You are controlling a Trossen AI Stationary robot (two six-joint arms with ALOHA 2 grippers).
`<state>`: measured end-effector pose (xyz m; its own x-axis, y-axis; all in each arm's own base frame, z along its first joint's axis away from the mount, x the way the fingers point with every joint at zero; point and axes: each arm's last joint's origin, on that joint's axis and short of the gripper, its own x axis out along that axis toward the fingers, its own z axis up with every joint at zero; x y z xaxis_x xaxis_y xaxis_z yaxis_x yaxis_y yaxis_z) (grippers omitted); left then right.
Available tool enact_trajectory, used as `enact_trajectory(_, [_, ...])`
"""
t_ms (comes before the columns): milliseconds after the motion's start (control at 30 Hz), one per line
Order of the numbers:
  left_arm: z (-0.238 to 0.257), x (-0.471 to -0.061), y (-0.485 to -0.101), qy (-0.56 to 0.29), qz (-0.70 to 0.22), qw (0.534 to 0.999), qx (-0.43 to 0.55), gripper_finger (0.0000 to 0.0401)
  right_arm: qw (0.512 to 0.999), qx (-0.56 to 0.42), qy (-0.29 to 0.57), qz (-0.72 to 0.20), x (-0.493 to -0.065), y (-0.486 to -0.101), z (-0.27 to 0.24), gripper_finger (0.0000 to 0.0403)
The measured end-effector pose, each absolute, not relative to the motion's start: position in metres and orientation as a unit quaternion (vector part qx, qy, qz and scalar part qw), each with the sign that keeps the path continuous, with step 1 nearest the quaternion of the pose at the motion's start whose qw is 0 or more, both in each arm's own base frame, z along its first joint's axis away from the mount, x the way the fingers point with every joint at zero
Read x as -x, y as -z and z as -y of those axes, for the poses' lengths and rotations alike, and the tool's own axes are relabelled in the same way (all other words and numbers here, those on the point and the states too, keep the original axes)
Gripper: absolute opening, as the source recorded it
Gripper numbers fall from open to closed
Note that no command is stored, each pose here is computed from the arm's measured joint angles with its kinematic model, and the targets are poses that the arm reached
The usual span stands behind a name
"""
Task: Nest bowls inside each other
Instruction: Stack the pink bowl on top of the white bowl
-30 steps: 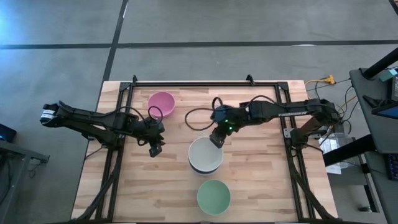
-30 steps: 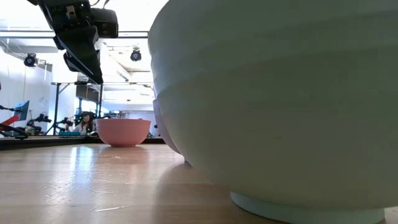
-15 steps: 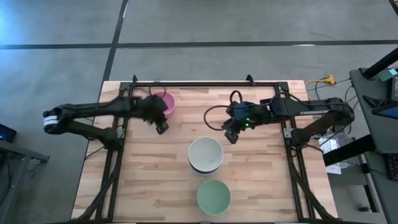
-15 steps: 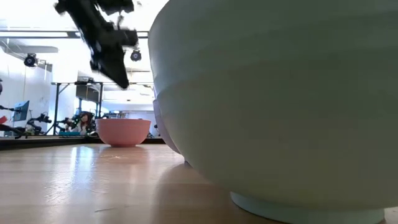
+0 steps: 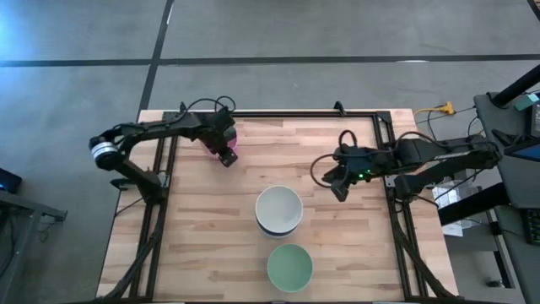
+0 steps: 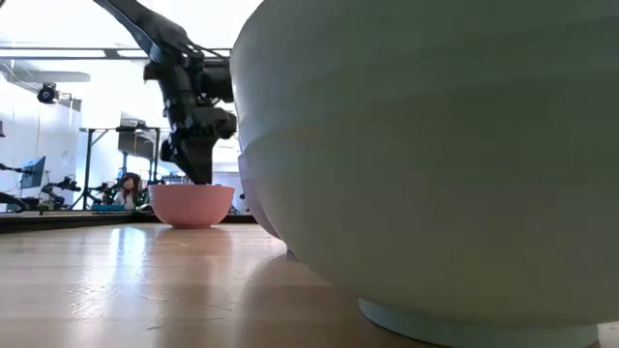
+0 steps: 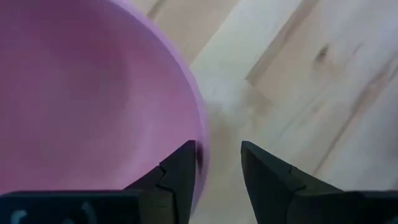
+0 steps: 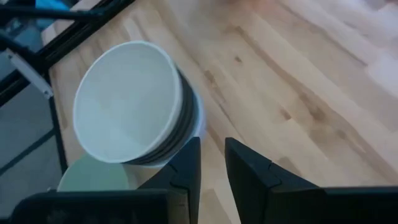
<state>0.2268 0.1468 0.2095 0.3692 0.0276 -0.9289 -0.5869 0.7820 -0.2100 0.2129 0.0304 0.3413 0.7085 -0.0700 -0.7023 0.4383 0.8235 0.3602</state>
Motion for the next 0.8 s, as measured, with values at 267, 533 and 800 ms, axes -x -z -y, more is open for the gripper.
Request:
enact_trajectory(267, [-0.151,-0.231,-0.196,-0.213,-0.557,0.759,0.261,0.0013,0.886,-0.296,0.167,-0.316,-0.182,-0.339,-0.025,0.0070])
enact_trajectory(533, [-0.130,-0.223,-0.263,-0.212,-0.531,0.792,0.215,0.0000,0.896,-0.288,0.176,-0.289,-0.165,-0.339,-0.021,0.0068])
enact_trajectory(800, [-0.041,-0.213,-0.372,0.008,-0.411,0.912,0.004,0.0000,0.899,-0.248,0.223,-0.285,-0.168,-0.330,-0.016,0.0067])
